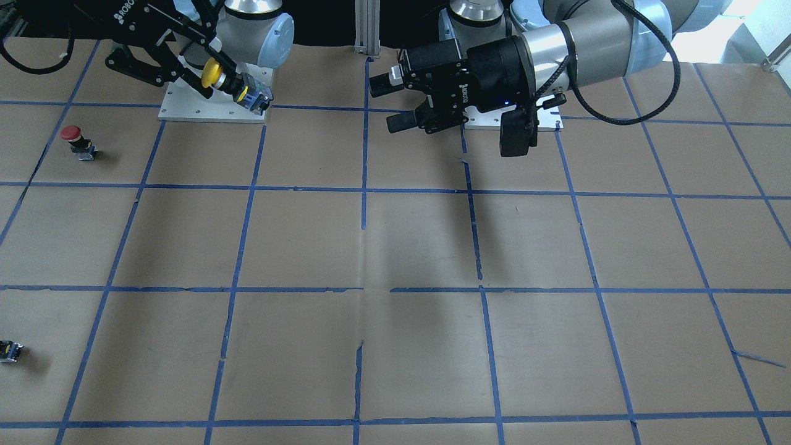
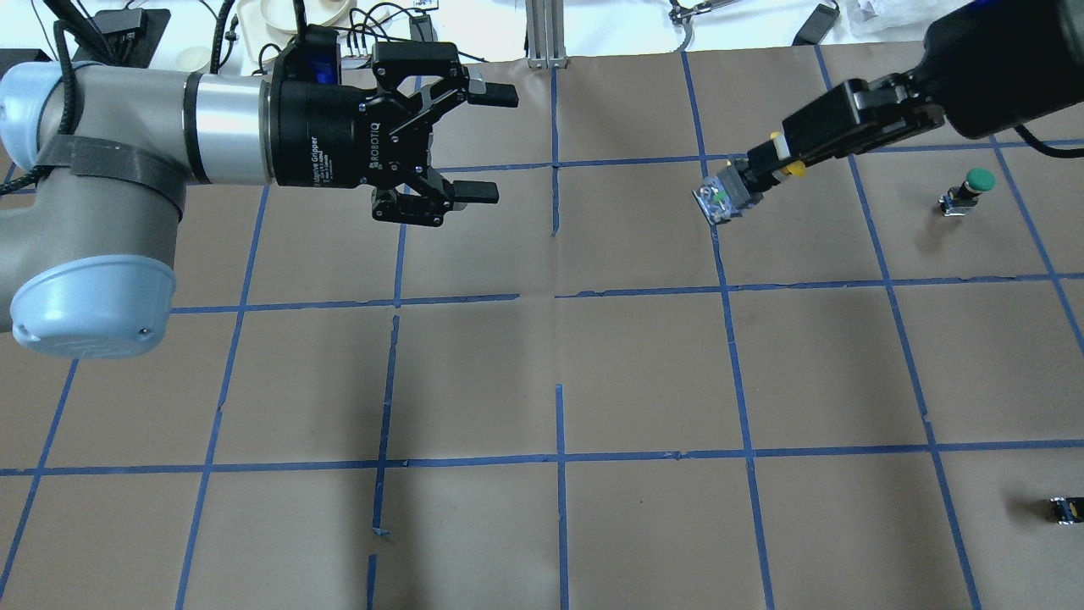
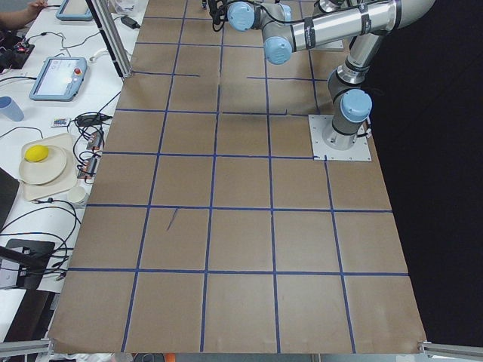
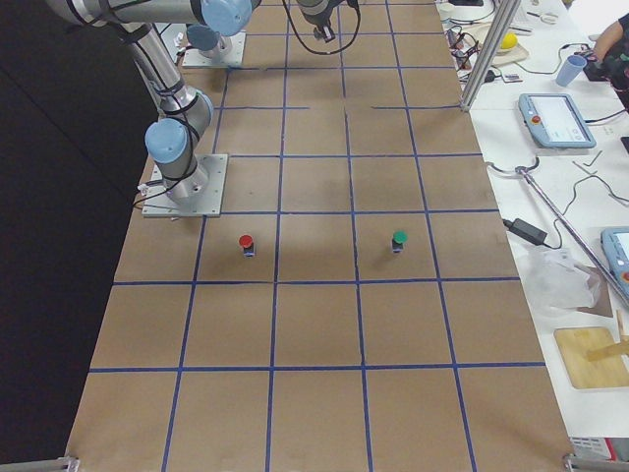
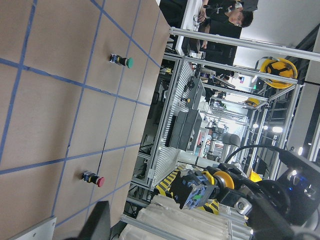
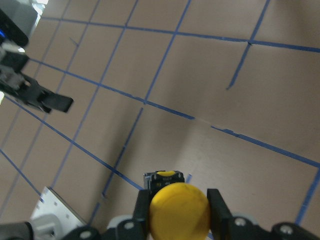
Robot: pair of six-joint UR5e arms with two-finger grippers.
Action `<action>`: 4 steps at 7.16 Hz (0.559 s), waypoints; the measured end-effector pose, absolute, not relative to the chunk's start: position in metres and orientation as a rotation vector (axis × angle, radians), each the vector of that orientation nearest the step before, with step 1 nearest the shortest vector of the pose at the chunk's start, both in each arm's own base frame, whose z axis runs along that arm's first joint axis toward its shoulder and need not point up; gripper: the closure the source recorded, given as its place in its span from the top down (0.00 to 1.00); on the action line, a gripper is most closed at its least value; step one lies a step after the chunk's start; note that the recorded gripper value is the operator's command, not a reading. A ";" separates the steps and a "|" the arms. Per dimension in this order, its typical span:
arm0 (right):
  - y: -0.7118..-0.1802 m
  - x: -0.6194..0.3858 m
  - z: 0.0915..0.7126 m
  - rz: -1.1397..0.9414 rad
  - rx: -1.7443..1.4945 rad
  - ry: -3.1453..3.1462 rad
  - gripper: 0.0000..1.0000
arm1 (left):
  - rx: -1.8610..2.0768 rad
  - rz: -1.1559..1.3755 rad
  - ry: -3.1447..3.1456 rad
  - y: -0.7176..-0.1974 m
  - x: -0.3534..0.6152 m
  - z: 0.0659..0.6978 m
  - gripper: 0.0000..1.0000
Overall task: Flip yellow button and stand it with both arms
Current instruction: 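Open the left gripper and pull it back while the right gripper takes the button, then carry the button with the right gripper and lower it upright beside the green button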
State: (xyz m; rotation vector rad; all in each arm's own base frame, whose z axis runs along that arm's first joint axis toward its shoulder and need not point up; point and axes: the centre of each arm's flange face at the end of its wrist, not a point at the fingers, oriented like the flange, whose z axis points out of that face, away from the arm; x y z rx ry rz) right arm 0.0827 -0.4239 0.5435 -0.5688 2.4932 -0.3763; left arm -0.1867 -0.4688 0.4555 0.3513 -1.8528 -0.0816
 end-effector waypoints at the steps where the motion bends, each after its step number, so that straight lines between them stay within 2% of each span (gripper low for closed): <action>1: -0.419 0.075 0.529 -0.338 -0.780 2.546 0.31 | 0.359 -0.073 -1.856 -0.470 -0.183 0.456 1.00; 4: -0.410 0.034 0.461 -0.231 -1.387 2.518 0.30 | 0.424 -0.014 -1.992 -0.481 -0.158 0.444 1.00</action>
